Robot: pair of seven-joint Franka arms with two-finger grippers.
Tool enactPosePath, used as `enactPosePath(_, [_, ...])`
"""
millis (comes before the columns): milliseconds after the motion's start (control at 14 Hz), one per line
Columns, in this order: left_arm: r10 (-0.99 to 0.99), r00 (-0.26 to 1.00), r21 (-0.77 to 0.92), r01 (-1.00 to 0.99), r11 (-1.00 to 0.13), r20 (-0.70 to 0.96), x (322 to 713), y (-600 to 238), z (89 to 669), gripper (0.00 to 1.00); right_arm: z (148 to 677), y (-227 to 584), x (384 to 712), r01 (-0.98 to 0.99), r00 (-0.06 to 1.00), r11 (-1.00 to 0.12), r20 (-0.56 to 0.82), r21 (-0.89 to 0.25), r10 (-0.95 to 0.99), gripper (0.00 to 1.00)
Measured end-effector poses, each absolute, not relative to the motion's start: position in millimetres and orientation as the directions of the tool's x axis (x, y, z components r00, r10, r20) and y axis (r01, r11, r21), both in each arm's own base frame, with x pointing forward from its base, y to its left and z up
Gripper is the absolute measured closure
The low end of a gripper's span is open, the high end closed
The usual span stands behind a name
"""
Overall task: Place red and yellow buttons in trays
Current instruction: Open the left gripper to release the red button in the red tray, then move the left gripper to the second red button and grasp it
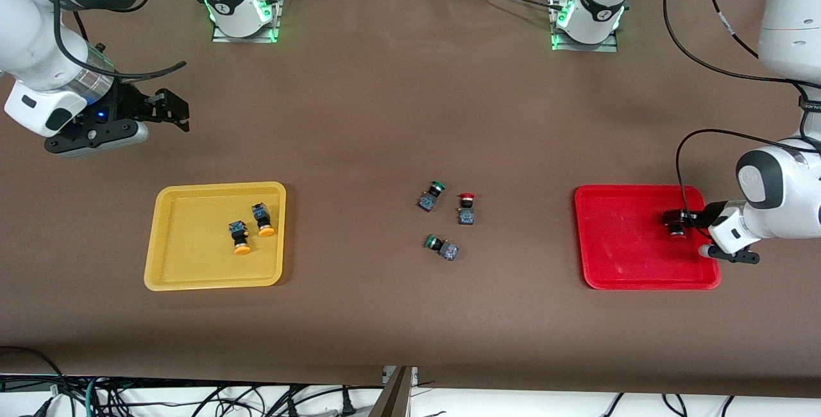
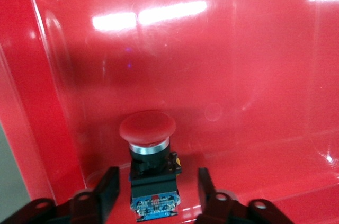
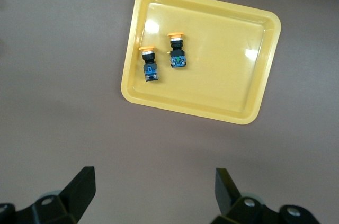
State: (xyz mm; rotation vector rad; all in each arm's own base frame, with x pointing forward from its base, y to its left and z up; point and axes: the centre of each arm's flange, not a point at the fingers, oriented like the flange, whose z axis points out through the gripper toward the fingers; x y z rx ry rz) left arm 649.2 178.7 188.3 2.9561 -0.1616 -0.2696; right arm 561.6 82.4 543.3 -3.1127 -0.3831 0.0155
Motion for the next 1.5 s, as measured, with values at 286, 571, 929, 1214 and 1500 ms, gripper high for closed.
enactPosePath(286, [-0.154,0.978,0.177,-0.129,-0.976,-0.139,662.8,153.4,203.5,0.07,554.5,81.6,565.2,0.244,0.969,-0.97,0.027,0.008,0.244,0.0])
enactPosePath(571, [-0.197,0.975,0.148,-0.181,-0.972,-0.101,689.0,51.4,237.3,0.04,566.0,78.3,567.8,0.237,0.97,-0.971,0.051,0.01,0.238,0.0])
enactPosePath(929, [-0.155,0.983,0.121,-0.142,-0.982,-0.101,692.0,-74.2,251.8,0.0,576.3,64.2,570.1,0.213,0.975,-0.977,0.059,0.011,0.213,0.0])
enactPosePath(1214, [-0.066,0.99,0.095,-0.054,-0.994,-0.121,675.4,-172.4,253.2,0.0,596.1,63.0,571.3,0.211,0.974,-0.977,0.084,0.014,0.211,0.0])
enactPosePath(1500, [0.004,0.995,0.083,0.012,-0.996,-0.1,653.3,-255.8,255.1,0.0,595.0,62.5,572.9,0.209,0.975,-0.978,0.077,0.012,0.209,0.0])
